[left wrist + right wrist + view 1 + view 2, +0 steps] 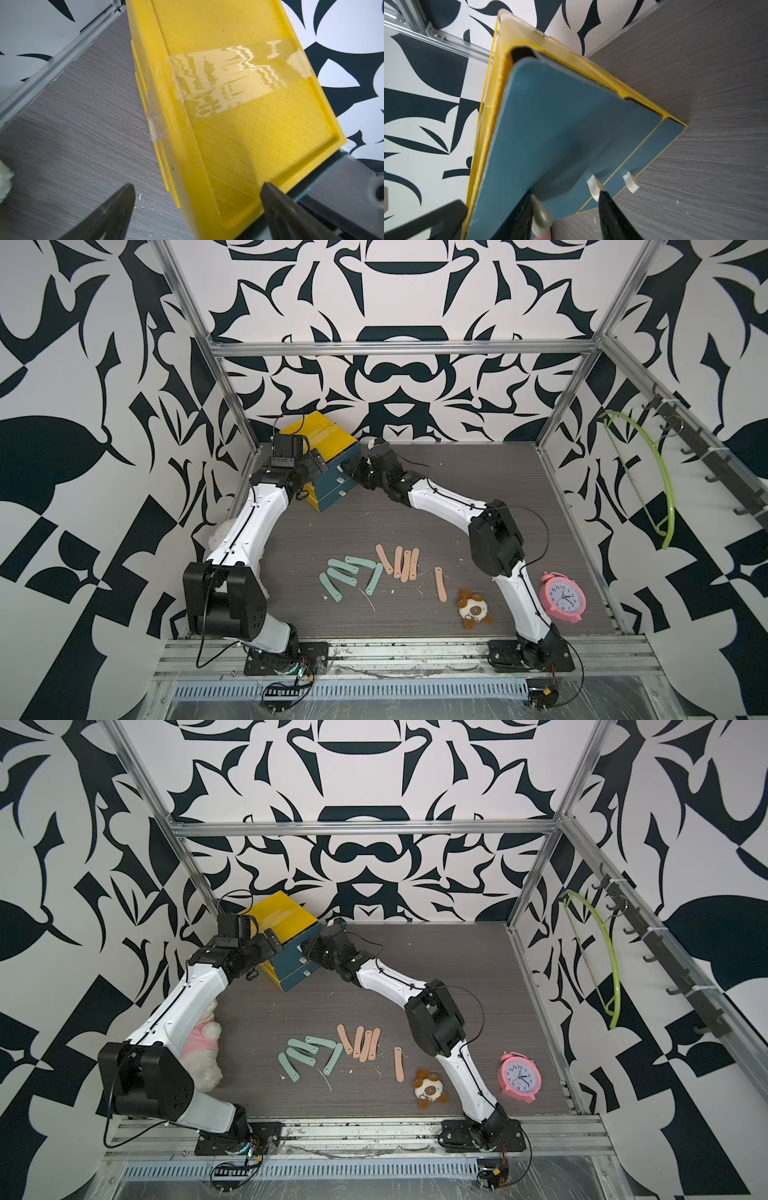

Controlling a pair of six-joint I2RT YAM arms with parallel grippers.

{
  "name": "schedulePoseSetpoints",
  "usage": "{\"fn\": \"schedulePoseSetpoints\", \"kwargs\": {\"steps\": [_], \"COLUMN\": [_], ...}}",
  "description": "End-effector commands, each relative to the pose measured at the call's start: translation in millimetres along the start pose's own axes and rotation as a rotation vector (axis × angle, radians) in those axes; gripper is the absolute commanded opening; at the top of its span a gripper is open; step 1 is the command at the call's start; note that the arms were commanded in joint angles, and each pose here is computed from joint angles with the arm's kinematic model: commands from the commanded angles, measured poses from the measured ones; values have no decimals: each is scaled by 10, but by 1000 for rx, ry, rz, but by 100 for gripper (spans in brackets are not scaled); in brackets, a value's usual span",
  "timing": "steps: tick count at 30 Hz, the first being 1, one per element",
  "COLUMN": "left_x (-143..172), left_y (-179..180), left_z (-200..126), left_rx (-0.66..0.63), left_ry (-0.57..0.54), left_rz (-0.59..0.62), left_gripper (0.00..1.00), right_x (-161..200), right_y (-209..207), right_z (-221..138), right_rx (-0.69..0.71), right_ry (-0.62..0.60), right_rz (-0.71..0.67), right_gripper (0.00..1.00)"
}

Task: Place the fruit knives into the drawer by color
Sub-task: Close the drawer in the storage box.

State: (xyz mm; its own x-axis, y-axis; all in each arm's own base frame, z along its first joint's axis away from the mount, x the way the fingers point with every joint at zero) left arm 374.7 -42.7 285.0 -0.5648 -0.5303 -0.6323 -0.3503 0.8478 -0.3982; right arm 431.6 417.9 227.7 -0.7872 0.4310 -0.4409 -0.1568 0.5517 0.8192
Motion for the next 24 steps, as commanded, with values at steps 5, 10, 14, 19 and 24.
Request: {"fn": "schedulePoseSetpoints", "kwargs": {"steps": [5,10,14,19,24], "left_x": [249,237,234,219,207], "left_y": [75,76,67,66,100], "left_z": [26,16,13,2,8], "left_rx": [-1,1,10,11,-21], "left_ry": [117,110,108,100,96], "left_rz": [27,29,28,30,25], "left_gripper": [100,99,99,99,99], "right_x": [-192,-121,85,203,220], "right_y": [168,208,112,-5,-60], "right_z": [34,-211,-338,-134,-3], "right_rx": [-105,-146,-153,-181,-179], "right_ry": [-46,-49,-38,0,2], "right_rz": [30,17,23,76,103], "right_gripper": [54,51,48,49,51]}}
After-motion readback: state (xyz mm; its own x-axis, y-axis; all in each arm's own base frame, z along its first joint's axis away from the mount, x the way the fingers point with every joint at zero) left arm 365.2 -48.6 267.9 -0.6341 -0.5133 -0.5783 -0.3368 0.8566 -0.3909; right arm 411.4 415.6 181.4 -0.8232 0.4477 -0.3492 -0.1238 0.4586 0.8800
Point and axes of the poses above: each gripper's point midway between its finger pads, its own z axis out along the fingers, its own y axis along the line the jaws close on, x = y × z, the point moved 8 cm from there along -z, back along the fingers, and after that the axes turned 3 degrees about -z, right-handed, at the moved point
